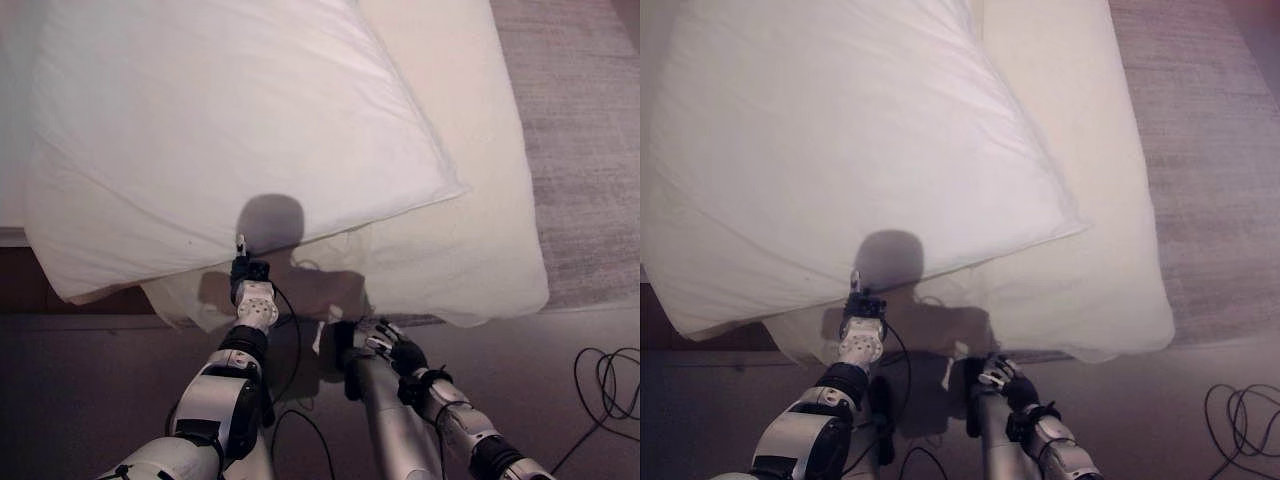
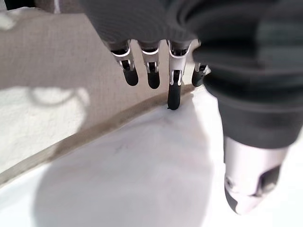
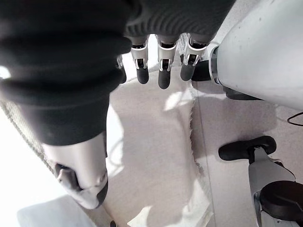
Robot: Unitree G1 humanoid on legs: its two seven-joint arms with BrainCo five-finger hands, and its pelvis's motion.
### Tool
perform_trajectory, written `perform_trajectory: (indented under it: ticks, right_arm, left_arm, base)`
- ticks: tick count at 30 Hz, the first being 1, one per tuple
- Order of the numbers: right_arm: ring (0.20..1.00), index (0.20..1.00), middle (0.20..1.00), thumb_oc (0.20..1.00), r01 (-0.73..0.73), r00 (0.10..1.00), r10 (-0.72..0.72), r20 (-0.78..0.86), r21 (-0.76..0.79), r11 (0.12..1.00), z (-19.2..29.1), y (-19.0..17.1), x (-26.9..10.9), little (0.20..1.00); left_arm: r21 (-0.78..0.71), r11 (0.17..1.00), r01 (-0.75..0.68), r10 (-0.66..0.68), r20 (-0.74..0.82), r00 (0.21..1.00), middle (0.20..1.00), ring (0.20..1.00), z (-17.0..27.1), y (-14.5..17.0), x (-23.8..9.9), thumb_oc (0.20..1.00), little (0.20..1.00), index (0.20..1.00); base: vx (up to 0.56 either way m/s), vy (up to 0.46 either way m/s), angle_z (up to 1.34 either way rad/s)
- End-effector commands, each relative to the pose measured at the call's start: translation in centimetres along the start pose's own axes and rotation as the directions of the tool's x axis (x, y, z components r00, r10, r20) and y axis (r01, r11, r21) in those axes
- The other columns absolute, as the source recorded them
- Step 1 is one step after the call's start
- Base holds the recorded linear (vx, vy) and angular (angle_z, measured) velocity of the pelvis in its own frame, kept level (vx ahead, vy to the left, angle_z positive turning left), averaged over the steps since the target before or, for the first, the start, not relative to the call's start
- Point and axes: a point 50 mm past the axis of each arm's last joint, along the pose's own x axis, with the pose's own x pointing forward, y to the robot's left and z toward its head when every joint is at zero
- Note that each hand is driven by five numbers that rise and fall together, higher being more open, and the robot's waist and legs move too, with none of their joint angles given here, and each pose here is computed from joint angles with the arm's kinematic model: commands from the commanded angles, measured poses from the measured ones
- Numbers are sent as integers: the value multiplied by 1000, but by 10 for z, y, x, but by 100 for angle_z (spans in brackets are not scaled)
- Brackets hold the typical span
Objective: Make the bed
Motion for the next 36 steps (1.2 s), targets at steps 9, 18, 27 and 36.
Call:
perform_trajectory:
  ticks: [9, 18, 27, 36]
  right_arm:
    - [1000, 1000, 1000, 1000, -33, 998, 35, 52, -26, 999, 9, -2, -7, 1000]
    - [1000, 1000, 1000, 1000, -48, 998, 50, 36, -48, 998, 7, -4, -9, 1000]
    - [1000, 1000, 1000, 1000, -63, 997, 64, 31, -38, 997, 4, -2, -11, 1000]
    - [1000, 1000, 1000, 1000, -52, 998, 53, 16, -34, 998, -3, -5, -14, 1000]
  left_arm:
    - [-25, 998, 65, -61, 140, 988, 1000, 1000, 46, -35, 6, 1000, 1000, 1000]
    - [66, 986, 152, -162, 204, 965, 1000, 1000, 87, -61, 11, 1000, 1000, 1000]
    - [117, 962, 246, -265, 197, 944, 1000, 1000, 90, -95, 4, 1000, 1000, 1000]
    - [129, 958, 254, -276, 192, 942, 200, 200, 84, -92, 4, 200, 200, 200]
  base:
    - [0, 0, 0]
    - [-1, 2, 1]
    - [-4, 8, 2]
    - [0, 2, 0]
